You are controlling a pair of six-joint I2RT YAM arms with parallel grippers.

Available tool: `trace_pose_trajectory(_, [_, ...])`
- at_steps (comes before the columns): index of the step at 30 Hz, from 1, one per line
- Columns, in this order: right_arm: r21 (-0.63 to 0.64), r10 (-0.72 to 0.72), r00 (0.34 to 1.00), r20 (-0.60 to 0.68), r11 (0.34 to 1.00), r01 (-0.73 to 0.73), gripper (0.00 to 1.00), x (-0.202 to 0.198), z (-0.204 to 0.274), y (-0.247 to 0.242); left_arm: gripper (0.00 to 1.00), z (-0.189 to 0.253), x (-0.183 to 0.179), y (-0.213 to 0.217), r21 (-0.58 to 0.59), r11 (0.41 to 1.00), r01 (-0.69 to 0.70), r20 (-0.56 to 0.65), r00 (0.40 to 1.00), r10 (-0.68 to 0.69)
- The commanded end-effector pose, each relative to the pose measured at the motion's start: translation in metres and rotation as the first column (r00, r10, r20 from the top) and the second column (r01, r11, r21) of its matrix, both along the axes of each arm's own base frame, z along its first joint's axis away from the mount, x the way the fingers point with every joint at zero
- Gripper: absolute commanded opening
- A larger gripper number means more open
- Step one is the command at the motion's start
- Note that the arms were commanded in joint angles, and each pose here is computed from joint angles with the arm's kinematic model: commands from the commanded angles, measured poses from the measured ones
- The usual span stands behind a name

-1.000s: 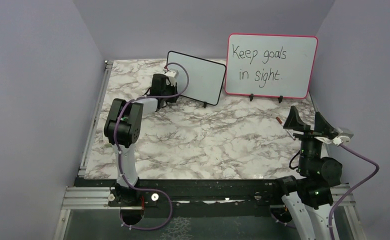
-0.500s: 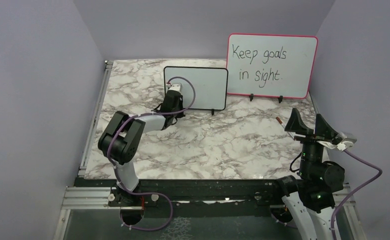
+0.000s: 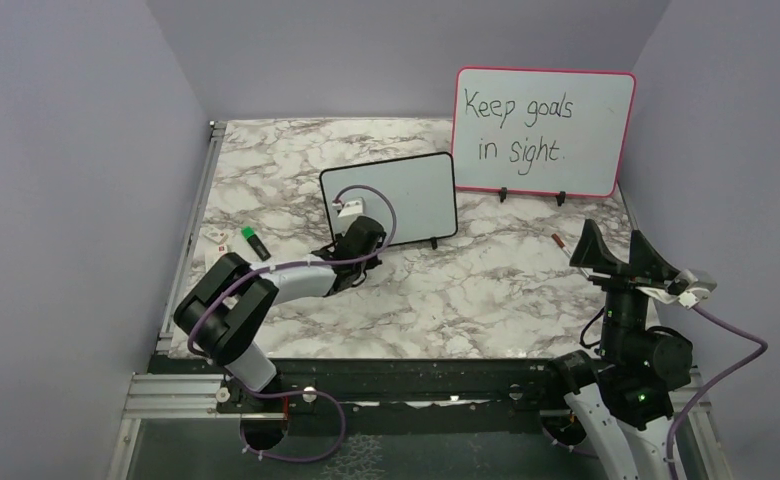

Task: Write a sentence on the whiteboard
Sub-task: Move the whiteboard to the center of the board.

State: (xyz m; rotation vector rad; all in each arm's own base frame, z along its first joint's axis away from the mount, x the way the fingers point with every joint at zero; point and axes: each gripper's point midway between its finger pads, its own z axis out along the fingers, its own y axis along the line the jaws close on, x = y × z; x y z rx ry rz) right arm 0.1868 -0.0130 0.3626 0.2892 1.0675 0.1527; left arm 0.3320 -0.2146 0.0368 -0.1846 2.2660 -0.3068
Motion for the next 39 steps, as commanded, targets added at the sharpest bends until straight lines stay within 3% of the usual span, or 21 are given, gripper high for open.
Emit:
trace_pose_trajectory(1, [0.029,-0.011,1.000,0.004,1.000,0.011,1.00,-0.004,0.001,-0.004,0.00,-0.005,-0.033,-0.005,-0.005,0.997,-0.078,-0.041,0.996,0.077])
trace_pose_trajectory(14, [0.041,-0.003,1.000,0.003,0.999,0.003,1.00,-0.006,0.002,-0.004,0.00,-0.003,-0.078,-0.041,0.045,0.989,-0.142,-0.026,0.989,0.144])
trace_pose_trajectory(25, [0.048,-0.002,1.000,-0.002,0.999,0.002,1.00,-0.007,0.001,-0.004,0.00,-0.012,-0.103,-0.082,0.107,0.988,-0.108,-0.065,0.991,0.116])
trace_pose_trajectory(27, [0.048,-0.001,1.000,-0.003,0.999,0.001,1.00,-0.007,0.001,-0.004,0.08,-0.009,-0.106,-0.089,0.097,0.991,-0.097,-0.066,0.992,0.103])
trace_pose_trajectory(31, [0.048,0.000,1.000,-0.003,0.999,0.000,1.00,-0.007,0.001,-0.004,0.11,-0.005,-0.111,-0.091,0.096,0.991,-0.096,-0.060,0.993,0.102])
trace_pose_trajectory(39, [0.044,-0.002,1.000,-0.008,0.999,0.003,1.00,-0.006,0.000,-0.004,0.34,0.015,-0.113,-0.088,0.069,0.993,-0.095,-0.044,0.994,0.098])
